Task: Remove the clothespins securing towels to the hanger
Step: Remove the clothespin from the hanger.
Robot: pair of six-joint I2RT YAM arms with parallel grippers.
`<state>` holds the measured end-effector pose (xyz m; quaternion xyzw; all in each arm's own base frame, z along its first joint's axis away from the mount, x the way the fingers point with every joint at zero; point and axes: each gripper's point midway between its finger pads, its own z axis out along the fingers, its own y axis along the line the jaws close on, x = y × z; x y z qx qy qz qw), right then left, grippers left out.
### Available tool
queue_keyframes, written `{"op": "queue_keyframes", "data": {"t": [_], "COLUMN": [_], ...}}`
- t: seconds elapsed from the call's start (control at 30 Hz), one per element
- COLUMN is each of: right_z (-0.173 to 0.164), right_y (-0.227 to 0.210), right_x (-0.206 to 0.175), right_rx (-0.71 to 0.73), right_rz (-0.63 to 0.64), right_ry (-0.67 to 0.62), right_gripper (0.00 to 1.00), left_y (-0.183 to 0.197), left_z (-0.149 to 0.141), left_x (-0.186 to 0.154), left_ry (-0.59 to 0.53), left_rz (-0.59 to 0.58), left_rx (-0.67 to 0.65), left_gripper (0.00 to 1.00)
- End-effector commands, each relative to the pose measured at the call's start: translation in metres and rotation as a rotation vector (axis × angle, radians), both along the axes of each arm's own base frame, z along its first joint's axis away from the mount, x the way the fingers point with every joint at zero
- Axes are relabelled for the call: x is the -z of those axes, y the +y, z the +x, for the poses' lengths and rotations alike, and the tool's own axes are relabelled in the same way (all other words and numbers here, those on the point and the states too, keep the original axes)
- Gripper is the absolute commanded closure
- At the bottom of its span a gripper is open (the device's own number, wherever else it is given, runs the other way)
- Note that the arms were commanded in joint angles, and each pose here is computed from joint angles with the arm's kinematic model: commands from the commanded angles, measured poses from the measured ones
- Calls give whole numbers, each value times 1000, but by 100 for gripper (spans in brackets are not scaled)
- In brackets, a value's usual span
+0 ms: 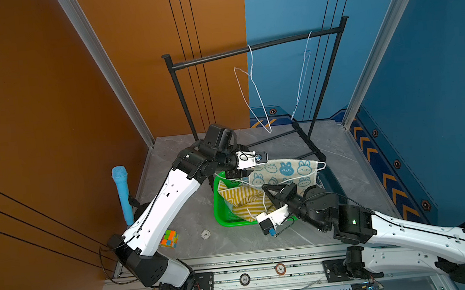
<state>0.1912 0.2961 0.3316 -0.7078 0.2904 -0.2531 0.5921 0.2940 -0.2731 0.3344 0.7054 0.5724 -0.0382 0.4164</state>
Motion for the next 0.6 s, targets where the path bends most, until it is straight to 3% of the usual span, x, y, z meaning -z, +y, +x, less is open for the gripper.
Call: {"op": "queue_keyframes", "data": {"t": [0.0,0.17,0.57], "right_z": [-1,-2,-2], "right_y": [1,3,3], "right_x": [3,2,0], "right_rx": [3,-6,1], "right_rz": [1,13,20], "right_ry": [13,21,25], "right_gripper": [100,100,100], "left_y": [-3,-5,-6], "left_z": [-3,-3,-5], "left_x": [3,9,13], "left_ry": [26,37,43], "left_rz": [-16,-5,-2], "left_rx": [18,20,35], "left_gripper": [48,49,66]}}
